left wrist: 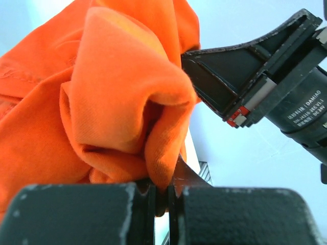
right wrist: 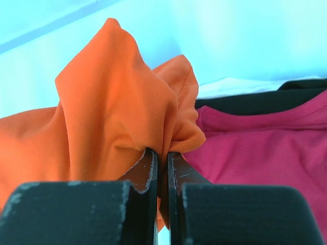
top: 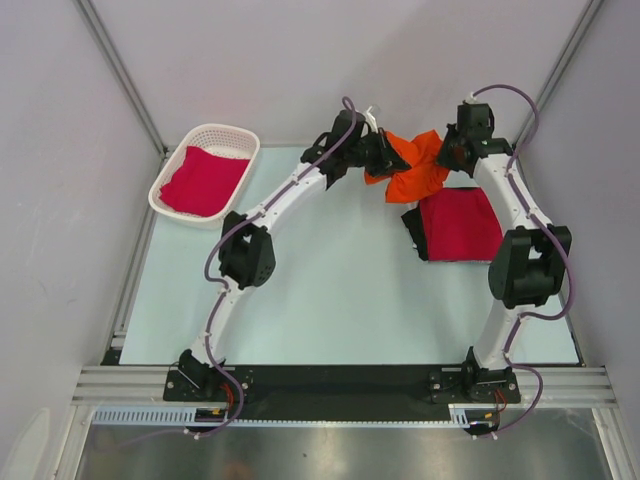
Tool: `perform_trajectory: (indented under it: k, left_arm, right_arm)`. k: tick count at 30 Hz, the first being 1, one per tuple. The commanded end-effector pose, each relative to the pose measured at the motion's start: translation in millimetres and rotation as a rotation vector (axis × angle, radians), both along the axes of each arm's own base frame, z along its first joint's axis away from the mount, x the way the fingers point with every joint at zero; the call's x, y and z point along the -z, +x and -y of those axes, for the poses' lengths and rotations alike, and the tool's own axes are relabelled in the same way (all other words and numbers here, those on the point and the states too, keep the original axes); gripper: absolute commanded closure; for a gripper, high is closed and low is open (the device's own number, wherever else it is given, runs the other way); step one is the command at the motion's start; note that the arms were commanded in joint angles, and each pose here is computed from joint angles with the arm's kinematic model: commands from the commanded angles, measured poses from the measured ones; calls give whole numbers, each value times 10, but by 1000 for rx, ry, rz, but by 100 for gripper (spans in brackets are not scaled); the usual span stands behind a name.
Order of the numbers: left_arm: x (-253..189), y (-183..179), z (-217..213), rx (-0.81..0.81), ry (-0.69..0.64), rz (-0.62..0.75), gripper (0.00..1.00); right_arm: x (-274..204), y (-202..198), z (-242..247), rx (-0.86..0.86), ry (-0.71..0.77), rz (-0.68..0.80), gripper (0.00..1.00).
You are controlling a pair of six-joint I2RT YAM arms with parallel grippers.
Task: Fold and stack the t-shirts
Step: Put the neatly folded tshirt into the corner of the board with both arms
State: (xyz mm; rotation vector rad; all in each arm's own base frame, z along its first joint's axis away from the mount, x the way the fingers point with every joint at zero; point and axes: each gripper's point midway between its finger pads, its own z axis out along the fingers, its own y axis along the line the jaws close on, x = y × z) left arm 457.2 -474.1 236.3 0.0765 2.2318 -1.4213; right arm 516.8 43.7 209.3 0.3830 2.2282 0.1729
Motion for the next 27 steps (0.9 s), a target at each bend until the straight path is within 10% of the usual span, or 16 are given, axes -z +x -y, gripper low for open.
perform_trajectory:
  k: [1,22,23,24,26,27]
  left_arm:
    - [-518,-336,211,137,-128,30,100]
    - [-32,-716,549,314,-183,-167,98]
    - [14,-717,549,320,-182,-182,89]
    - [30,-742,549,333,-185,-194,56]
    - [22,-768,543,347,-187,-196,34]
    - [12,-780,535,353,-186,-187,1]
  right_arm:
    - [-324,56,805,212,-117,140,100]
    - [58,-806,2050,505,-132,38,100]
    - [118,-825,2060,503,-128,23,100]
    - [185,-844,2055,503,-123,3,100]
    - [381,-879,2059,499,-119,-51,100]
    - [450,-884,2053,493,-119,-69,100]
